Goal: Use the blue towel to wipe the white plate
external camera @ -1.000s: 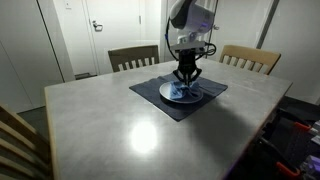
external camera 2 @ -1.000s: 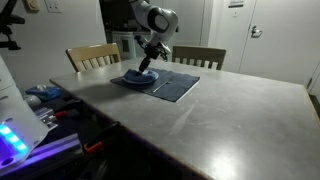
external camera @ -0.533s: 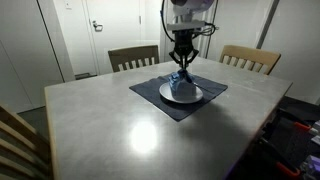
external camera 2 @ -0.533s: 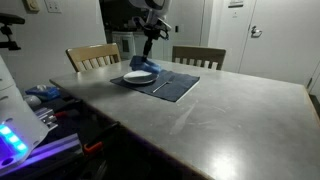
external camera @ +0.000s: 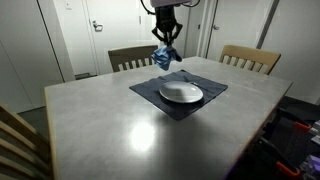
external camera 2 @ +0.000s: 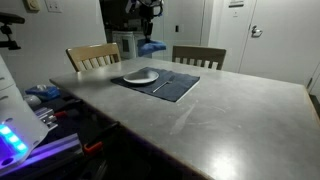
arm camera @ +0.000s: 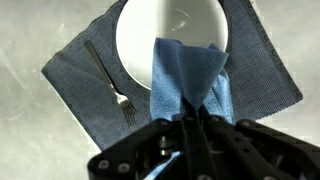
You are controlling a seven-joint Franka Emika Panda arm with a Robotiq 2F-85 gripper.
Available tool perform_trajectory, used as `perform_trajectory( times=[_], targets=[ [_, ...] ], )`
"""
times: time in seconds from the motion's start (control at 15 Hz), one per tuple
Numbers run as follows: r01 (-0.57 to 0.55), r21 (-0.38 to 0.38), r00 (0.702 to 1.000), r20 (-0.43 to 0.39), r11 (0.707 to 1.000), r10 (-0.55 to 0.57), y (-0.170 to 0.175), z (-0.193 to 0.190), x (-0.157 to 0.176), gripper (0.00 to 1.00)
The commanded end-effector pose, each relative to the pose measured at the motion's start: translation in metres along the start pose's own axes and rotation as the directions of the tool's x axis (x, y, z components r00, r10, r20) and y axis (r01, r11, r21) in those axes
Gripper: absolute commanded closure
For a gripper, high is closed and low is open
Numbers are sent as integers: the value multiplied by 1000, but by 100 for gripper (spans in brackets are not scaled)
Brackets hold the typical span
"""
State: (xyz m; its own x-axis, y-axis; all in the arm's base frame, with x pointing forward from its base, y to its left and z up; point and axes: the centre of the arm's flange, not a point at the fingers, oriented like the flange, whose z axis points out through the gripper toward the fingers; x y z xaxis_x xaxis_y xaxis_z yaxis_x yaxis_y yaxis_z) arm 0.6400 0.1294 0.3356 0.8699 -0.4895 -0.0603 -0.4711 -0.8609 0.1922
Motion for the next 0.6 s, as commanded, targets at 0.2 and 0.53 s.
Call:
perform_trajectory(
  times=[0.2,0.53],
  targets=[
    [257,69,966,-20,964,-256,-71,1,9,99],
    [463,166,885,-39,871,-463,-95,28,21,99]
  ],
)
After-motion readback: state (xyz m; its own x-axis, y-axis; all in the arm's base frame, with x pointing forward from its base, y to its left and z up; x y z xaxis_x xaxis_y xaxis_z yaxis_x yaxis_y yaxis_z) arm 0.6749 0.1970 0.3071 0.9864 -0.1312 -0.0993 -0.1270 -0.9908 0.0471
